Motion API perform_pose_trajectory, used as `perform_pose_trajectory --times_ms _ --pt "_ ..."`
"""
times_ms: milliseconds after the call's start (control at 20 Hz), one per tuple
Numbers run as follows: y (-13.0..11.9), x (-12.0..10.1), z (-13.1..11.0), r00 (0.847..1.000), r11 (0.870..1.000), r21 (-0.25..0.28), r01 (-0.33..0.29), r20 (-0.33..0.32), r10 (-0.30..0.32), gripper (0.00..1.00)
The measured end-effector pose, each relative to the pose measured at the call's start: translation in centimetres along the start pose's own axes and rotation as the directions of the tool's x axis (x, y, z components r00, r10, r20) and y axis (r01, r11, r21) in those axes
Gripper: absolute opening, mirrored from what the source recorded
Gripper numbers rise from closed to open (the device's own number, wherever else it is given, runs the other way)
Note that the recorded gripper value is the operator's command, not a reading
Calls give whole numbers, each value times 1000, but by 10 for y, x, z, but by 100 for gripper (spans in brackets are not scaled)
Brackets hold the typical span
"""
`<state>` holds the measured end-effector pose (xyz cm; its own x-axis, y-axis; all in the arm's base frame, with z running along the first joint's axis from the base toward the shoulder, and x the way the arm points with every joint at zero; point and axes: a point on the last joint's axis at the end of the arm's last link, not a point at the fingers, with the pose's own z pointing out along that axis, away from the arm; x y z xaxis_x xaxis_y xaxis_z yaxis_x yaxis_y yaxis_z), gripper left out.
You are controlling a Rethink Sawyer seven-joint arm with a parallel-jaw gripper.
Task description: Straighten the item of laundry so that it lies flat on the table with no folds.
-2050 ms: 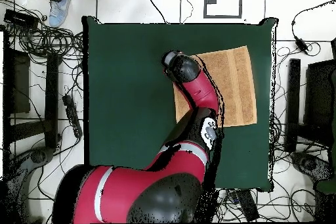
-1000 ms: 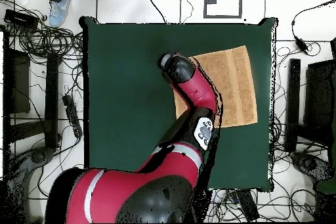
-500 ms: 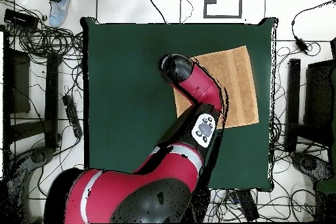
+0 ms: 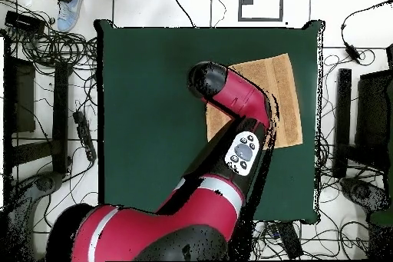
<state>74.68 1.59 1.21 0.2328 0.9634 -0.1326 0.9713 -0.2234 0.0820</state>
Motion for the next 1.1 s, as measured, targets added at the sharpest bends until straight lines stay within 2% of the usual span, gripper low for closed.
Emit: perform_pose_trajectory --times_ms 600,650,1100 --pt "13 -12 -35 1000 999 -42 15 11 -14 0" --pt "13 -12 -37 1000 999 -42 13 11 -13 100" --pt "14 -15 -44 1000 999 -48 7 9 -7 100"
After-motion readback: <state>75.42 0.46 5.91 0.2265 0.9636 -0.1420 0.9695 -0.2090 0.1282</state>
